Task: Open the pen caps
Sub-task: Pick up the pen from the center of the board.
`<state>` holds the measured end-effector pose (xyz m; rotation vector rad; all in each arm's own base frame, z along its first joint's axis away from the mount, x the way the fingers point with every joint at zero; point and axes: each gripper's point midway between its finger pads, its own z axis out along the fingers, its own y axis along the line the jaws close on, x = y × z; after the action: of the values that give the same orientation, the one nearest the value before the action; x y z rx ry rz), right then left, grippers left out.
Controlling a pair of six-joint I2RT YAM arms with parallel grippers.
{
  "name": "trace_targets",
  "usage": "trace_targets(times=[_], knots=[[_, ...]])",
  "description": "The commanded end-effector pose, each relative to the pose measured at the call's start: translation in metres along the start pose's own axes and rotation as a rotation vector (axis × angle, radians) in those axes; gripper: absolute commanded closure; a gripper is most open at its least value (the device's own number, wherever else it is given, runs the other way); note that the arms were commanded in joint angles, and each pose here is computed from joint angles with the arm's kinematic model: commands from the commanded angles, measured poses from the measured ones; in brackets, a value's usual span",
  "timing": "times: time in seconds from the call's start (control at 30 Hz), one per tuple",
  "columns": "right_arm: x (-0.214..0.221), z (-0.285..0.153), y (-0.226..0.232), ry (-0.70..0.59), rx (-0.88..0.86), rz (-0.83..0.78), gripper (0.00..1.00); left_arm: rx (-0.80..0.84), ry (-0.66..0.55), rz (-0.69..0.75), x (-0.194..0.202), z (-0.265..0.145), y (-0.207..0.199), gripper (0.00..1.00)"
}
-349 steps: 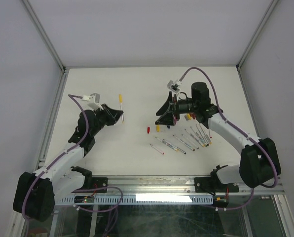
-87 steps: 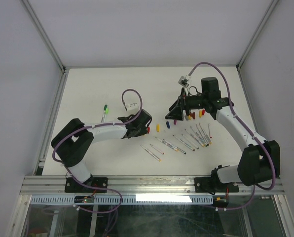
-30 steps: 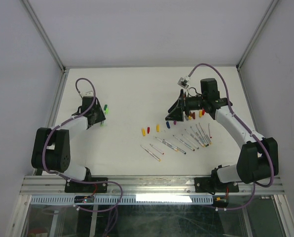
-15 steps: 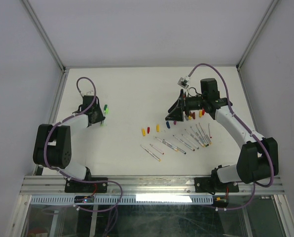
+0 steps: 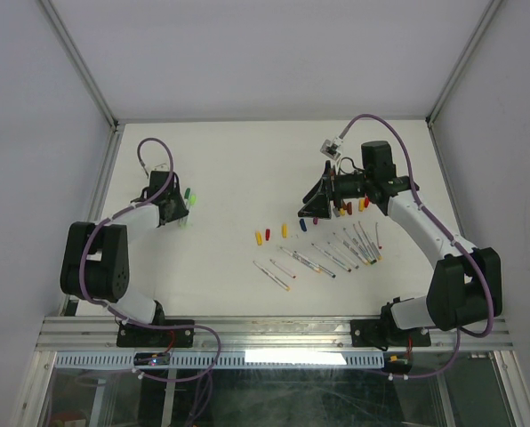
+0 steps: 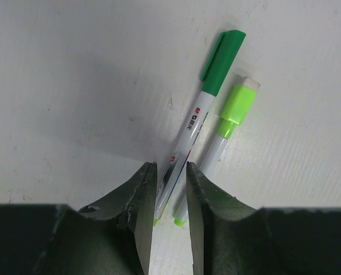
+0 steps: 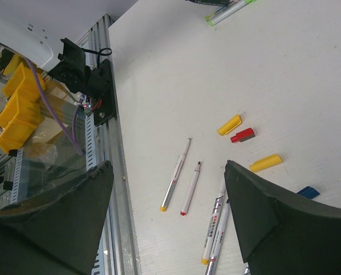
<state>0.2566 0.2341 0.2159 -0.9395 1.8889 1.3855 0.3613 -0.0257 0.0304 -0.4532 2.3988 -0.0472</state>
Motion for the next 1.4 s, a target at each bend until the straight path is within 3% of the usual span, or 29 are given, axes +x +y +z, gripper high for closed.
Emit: trace_targets(times=[0.0, 0.2, 0.3, 0.63, 0.8, 1.0, 1.13, 1.27, 1.37], knots=[[-0.009, -0.002, 0.003, -0.022, -0.025, -0.048, 0.19, 0.026, -0.028, -0.001, -0.017, 0.004, -0.007, 0.72], [-0.009, -0.002, 0.004, -0.023, -0.023, -0.049, 0.19, -0.021, 0.000, -0.002, -0.013, 0.011, -0.001, 0.73], [-0.009, -0.002, 0.004, -0.023, -0.024, -0.050, 0.19, -0.049, 0.011, -0.006, -0.010, 0.011, 0.004, 0.81], [-0.009, -0.002, 0.004, -0.022, -0.028, -0.048, 0.19, -0.193, -0.025, -0.004, -0.015, -0.004, 0.020, 0.94], [-0.008, -0.001, 0.004, -0.021, -0.033, -0.041, 0.19, -0.213, -0.037, -0.007, -0.016, -0.006, 0.022, 0.74], [-0.009, -0.002, 0.005, -0.022, -0.035, -0.044, 0.19, -0.217, -0.004, 0.004, -0.010, 0.002, 0.022, 0.69], [-0.009, -0.002, 0.006, -0.023, -0.036, -0.046, 0.19, -0.206, 0.013, 0.005, -0.006, 0.005, 0.020, 0.77], [-0.009, -0.002, 0.006, -0.023, -0.039, -0.046, 0.19, -0.190, 0.008, 0.000, -0.008, 0.002, 0.018, 0.98], [-0.008, -0.001, 0.007, -0.025, -0.047, -0.039, 0.19, -0.173, -0.031, -0.018, -0.018, -0.008, 0.014, 1.00]])
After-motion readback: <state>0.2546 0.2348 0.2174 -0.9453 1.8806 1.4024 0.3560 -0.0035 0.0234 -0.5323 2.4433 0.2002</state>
